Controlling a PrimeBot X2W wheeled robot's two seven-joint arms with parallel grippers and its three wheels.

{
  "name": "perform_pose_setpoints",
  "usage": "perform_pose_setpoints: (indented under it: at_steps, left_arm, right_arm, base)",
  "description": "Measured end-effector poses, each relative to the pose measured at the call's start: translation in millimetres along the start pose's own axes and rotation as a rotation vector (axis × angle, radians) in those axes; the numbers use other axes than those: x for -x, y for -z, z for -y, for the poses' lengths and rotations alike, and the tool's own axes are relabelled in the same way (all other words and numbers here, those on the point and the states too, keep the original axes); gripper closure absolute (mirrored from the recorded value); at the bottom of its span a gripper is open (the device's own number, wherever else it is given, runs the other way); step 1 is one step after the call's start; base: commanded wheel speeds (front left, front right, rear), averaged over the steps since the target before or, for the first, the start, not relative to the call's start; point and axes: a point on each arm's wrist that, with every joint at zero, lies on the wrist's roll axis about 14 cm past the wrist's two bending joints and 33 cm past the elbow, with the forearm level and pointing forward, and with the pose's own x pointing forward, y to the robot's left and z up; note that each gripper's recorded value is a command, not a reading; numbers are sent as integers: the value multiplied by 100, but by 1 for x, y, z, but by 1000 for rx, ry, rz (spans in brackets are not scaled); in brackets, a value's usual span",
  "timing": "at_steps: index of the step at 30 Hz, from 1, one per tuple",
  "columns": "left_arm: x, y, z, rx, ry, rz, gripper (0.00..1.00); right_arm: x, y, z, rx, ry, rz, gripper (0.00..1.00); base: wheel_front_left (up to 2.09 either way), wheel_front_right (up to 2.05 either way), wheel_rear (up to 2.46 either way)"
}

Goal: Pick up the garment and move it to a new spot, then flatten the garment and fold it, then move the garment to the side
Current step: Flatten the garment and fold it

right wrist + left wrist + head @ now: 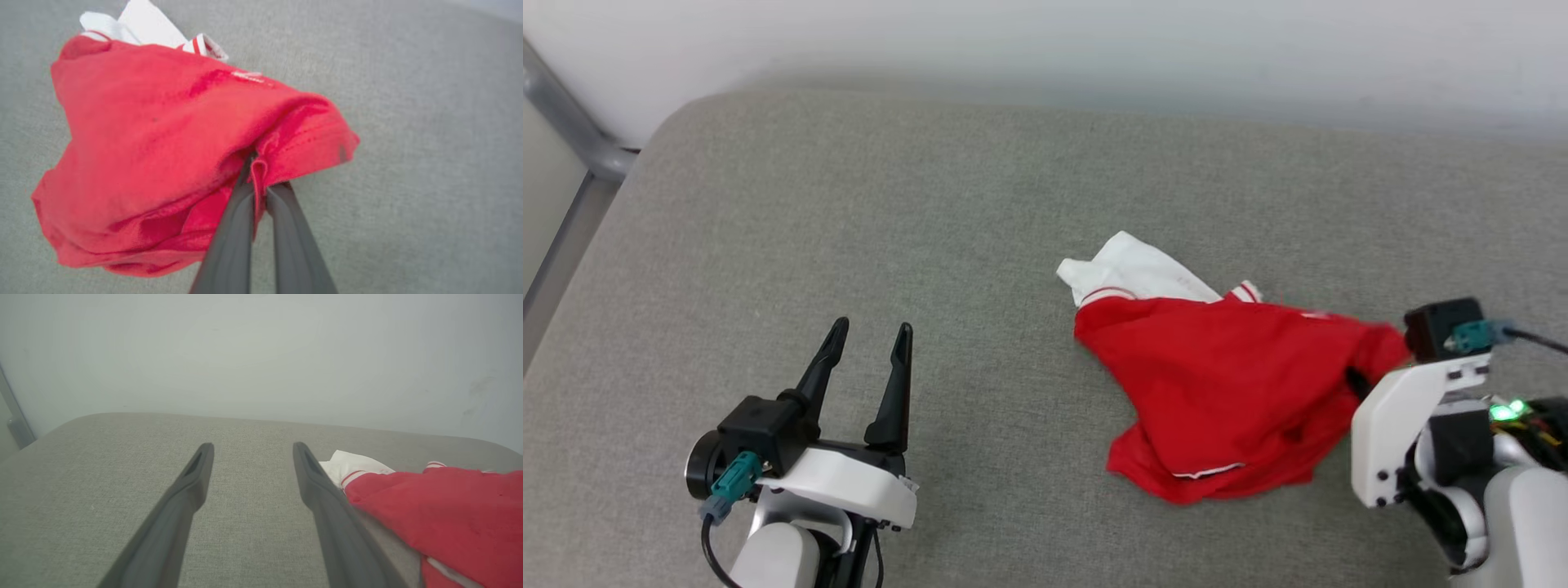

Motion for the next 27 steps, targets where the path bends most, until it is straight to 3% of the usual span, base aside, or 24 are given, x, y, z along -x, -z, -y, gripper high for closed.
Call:
perform_pose_setpoints:
  at_steps: [5,8,16,21,24,25,26,27]
  left_arm:
    - [2,-4,9,4,24,14,0]
    - [0,-7,14,3,40,23,0]
    - [2,-3,22,11,60,13,0]
    - [5,-3,23,8,64,10,0]
    - [7,-3,22,7,61,9,0]
    - [8,-3,21,6,60,9,0]
    - [9,-3,21,6,59,8,0]
    - [10,-3,21,5,58,7,0]
  right_arm:
    - [31,-33,39,-26,123,143,100]
    - [49,-23,69,-85,212,155,100]
    - [89,82,130,-280,408,-2,100]
    - [95,153,128,-424,402,-128,100]
    - [89,164,118,-448,372,-124,100]
    - [86,159,116,-440,366,-85,65]
    - [83,151,114,-425,359,-37,51]
    - [79,143,109,-424,342,5,0]
  base:
    - [0,0,0]
    - [0,0,0]
    - [0,0,0]
    - [0,0,0]
    - [0,0,0]
    - [0,0,0]
    - [0,0,0]
    - [0,0,0]
